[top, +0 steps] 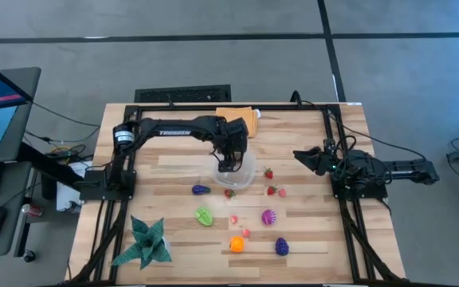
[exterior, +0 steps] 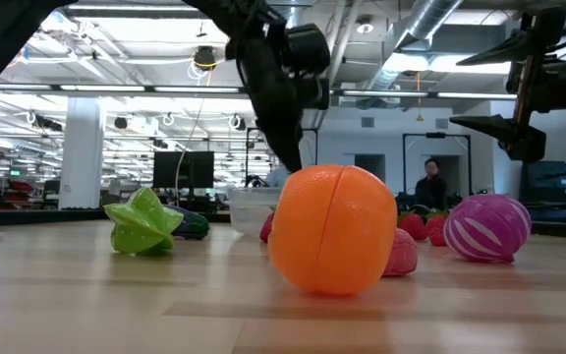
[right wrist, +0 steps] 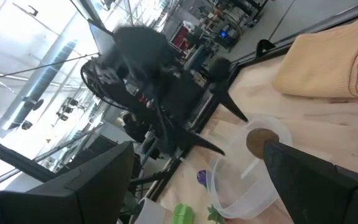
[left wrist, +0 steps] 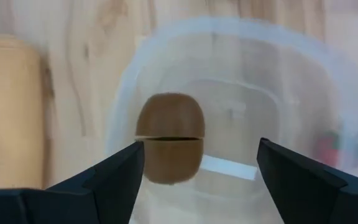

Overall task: Pick and placing Produce into tupperware
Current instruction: Put the brown kiwi into the transparent container, then put the top red strawberry into the transparent container

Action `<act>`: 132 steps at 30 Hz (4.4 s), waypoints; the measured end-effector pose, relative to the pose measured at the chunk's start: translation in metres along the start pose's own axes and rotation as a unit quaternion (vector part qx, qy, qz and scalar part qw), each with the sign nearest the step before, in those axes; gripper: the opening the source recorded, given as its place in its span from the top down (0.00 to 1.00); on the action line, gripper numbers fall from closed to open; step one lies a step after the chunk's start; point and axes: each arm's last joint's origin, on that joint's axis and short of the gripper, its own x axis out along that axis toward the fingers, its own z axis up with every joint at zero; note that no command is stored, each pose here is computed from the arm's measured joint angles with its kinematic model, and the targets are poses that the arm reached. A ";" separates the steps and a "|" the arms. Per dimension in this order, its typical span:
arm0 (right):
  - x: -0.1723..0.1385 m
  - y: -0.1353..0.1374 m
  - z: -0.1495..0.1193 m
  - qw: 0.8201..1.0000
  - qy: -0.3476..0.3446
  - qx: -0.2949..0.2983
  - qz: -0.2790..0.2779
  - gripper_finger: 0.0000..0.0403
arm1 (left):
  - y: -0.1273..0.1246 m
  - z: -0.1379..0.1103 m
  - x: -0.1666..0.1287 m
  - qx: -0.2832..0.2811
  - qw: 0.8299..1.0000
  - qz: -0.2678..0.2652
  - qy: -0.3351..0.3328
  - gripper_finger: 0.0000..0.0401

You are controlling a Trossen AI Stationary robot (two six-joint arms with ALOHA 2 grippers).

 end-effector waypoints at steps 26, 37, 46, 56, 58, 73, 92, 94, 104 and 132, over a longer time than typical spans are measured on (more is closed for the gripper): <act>0.000 0.002 -0.005 0.993 0.107 -0.047 0.011 0.23 | -0.022 -0.015 -0.168 -0.055 0.998 -0.003 -0.031 0.25; 0.003 -0.001 -0.013 0.988 0.145 -0.057 -0.008 0.24 | -0.047 -0.089 -0.185 -0.114 0.980 0.040 -0.158 0.25; 0.005 -0.005 -0.016 0.980 0.166 -0.095 -0.050 0.24 | -0.078 -0.181 -0.154 -0.216 0.924 0.060 -0.309 0.25; 0.025 0.010 -0.010 0.931 0.230 -0.229 -0.165 0.24 | -0.094 -0.229 -0.113 -0.299 0.896 0.008 -0.327 0.25; 0.033 0.011 -0.012 0.915 0.244 -0.262 -0.185 0.24 | -0.095 -0.231 -0.108 -0.303 0.895 0.004 -0.327 0.25; 0.088 0.011 -0.037 0.843 0.341 -0.335 -0.246 0.24 | -0.096 -0.235 -0.098 -0.325 0.896 -0.006 -0.301 0.25; 0.123 -0.004 -0.065 0.815 0.394 -0.311 -0.288 0.24 | -0.095 -0.235 -0.098 -0.322 0.897 0.006 -0.302 0.25; 0.125 -0.005 -0.066 0.816 0.393 -0.308 -0.291 0.24 | -0.095 -0.235 -0.098 -0.322 0.897 0.007 -0.303 0.25; 0.127 -0.008 -0.065 0.818 0.383 -0.306 -0.301 0.28 | -0.095 -0.235 -0.098 -0.323 0.897 0.009 -0.303 0.25; 0.133 -0.020 -0.063 0.820 0.399 -0.278 -0.301 0.51 | -0.094 -0.235 -0.098 -0.323 0.895 0.024 -0.306 0.25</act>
